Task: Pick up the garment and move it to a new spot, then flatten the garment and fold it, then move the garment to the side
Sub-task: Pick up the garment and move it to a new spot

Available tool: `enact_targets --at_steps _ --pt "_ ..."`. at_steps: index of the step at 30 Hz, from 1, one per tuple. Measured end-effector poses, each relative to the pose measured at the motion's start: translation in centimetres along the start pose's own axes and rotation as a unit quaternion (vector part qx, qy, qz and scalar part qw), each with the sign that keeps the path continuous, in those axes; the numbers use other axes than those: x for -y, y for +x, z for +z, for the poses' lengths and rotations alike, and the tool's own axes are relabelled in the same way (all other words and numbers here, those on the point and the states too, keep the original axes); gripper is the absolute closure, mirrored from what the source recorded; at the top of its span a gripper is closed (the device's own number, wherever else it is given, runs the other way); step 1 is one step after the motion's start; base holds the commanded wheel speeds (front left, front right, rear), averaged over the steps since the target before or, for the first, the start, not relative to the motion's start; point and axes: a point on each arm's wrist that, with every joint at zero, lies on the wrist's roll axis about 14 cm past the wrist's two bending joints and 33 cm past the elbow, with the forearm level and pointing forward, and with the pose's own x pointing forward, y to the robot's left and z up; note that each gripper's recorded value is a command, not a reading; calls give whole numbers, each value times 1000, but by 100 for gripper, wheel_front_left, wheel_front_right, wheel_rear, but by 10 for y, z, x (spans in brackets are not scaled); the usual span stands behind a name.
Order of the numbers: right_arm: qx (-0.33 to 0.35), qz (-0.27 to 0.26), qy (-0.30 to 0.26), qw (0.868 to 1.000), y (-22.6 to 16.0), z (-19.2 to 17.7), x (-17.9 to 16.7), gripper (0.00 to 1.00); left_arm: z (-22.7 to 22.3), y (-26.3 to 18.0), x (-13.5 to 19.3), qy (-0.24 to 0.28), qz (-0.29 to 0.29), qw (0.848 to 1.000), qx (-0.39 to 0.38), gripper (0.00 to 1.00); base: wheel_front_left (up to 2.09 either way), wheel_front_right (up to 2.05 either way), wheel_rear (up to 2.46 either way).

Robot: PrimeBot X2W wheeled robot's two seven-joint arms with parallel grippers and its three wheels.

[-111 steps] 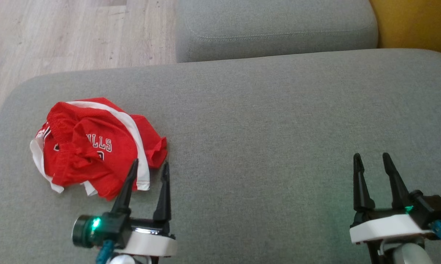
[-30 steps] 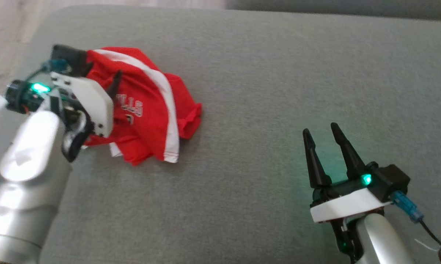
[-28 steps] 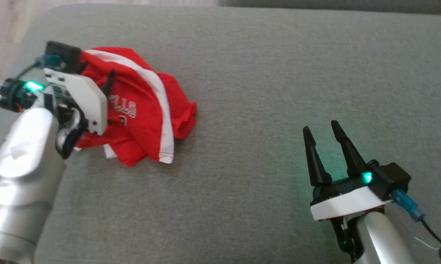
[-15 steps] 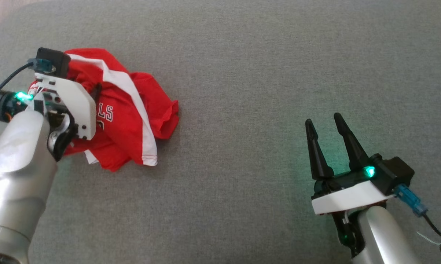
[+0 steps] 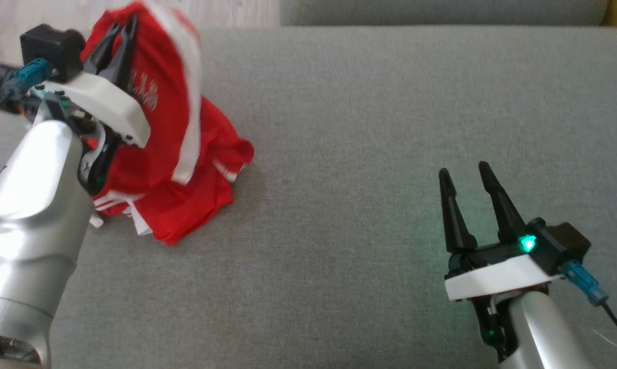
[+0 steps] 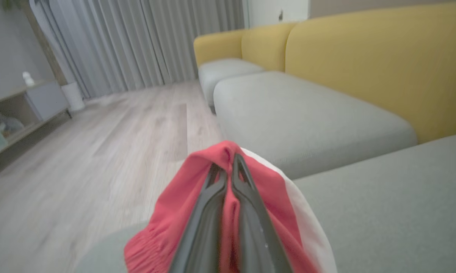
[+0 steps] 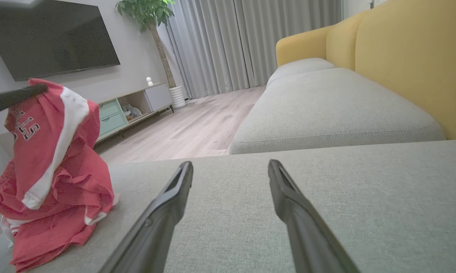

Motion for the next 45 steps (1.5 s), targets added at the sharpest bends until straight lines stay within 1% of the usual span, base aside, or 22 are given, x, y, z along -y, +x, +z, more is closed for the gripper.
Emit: enact_targets --at_steps 4,6,7,11,14,18,24,29,30,31,34,35,36,38,40,43,45 --pt "14 -5 0 1000 -6 11 0 0 57 -15 8 14 -10 994 104 100 0 0 0" --pt "16 -9 -1 1000 -12 13 1 0 83 -26 16 22 -21 989 147 100 0 0 0" --pt "21 -16 -1 1000 -16 17 4 0 106 -36 25 29 -30 982 183 100 0 0 0" --pt "32 -27 -2 999 -21 26 9 0 136 -51 48 34 -51 971 230 100 0 0 0" --pt "40 -39 -5 998 -27 31 16 0 142 -52 76 33 -83 967 237 100 0 0 0" --pt "54 -65 -5 996 -37 40 31 0 145 -50 125 22 -139 960 241 100 0 0 0" --pt "77 -108 -6 991 -57 56 55 0 130 -38 197 -6 -221 950 219 100 0 0 0" --pt "88 -147 -10 985 -76 64 76 0 118 -29 261 -30 -291 935 200 100 0 0 0" --pt "88 -147 -10 985 -76 64 76 0 118 -29 261 -30 -291 935 200 100 0 0 0" --pt "90 -164 -12 982 -86 65 85 0 112 -24 284 -38 -316 928 192 100 0 0 0" --pt "96 -191 -9 977 -99 69 97 0 103 -18 316 -45 -350 918 181 100 0 0 0" --pt "99 -201 -10 975 -104 71 102 0 101 -16 326 -47 -360 914 180 88 0 0 0" --pt "101 -210 -11 972 -108 73 106 0 101 -14 334 -50 -366 911 181 0 0 0 0" --pt "102 -228 -10 968 -117 74 115 0 101 -6 345 -46 -373 908 183 0 0 0 0" --pt "100 -239 -10 966 -123 73 120 0 104 3 348 -40 -372 907 194 0 0 0 0" --pt "97 -245 -11 965 -125 71 123 0 106 12 344 -44 -362 909 201 0 0 0 0" --pt "97 -246 -11 964 -124 71 124 0 100 18 335 -43 -349 915 198 0 0 0 0"
